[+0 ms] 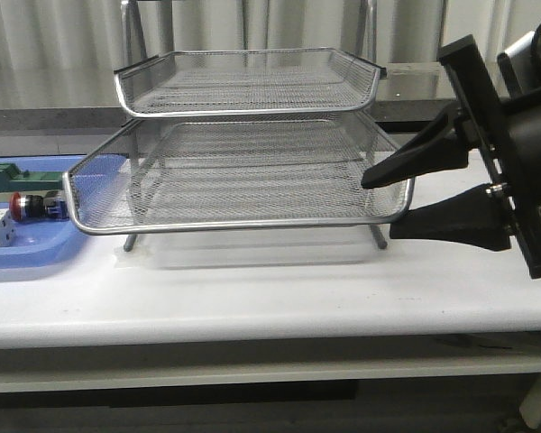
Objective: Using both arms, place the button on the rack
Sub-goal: 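Pull the middle mesh tier outward toward the robot with the right gripper, then release the tier and withdraw the right gripper upward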
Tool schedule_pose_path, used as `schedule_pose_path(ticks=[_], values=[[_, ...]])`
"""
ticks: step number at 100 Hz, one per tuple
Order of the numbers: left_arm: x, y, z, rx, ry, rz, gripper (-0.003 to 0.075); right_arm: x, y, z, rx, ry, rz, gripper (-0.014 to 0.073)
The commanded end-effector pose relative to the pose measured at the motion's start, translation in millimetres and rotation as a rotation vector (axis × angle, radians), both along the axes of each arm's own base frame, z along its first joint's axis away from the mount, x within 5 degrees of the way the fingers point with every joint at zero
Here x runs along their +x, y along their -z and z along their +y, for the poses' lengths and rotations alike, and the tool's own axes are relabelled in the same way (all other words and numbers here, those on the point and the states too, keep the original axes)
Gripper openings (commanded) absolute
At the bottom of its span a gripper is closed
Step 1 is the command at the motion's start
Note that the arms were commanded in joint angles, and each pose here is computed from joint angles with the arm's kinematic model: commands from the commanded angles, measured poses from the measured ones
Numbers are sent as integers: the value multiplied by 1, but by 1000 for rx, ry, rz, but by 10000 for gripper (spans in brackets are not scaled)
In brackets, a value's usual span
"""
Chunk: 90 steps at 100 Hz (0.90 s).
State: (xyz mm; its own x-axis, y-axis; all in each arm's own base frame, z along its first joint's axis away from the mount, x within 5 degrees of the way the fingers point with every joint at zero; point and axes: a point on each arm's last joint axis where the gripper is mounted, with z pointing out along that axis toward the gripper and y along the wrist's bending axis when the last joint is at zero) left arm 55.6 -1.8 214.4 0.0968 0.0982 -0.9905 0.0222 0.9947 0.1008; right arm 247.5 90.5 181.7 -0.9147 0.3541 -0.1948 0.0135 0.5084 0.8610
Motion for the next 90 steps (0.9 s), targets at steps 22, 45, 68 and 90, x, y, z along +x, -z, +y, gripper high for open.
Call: schedule_pose_path(ticks=[22,45,68,90], values=[[-1,10,0,-13,4,-57,-21,-8,-12,3,6,-83,-8,373],[-1,10,0,-13,4,-57,-21,-13,-15,0,-72,-114,-33,373],[-1,10,0,-13,4,-57,-21,-28,-30,-12,-288,-135,-98,373],[-1,10,0,-13,4,-57,-21,-45,-62,-27,-492,-123,-227,373]])
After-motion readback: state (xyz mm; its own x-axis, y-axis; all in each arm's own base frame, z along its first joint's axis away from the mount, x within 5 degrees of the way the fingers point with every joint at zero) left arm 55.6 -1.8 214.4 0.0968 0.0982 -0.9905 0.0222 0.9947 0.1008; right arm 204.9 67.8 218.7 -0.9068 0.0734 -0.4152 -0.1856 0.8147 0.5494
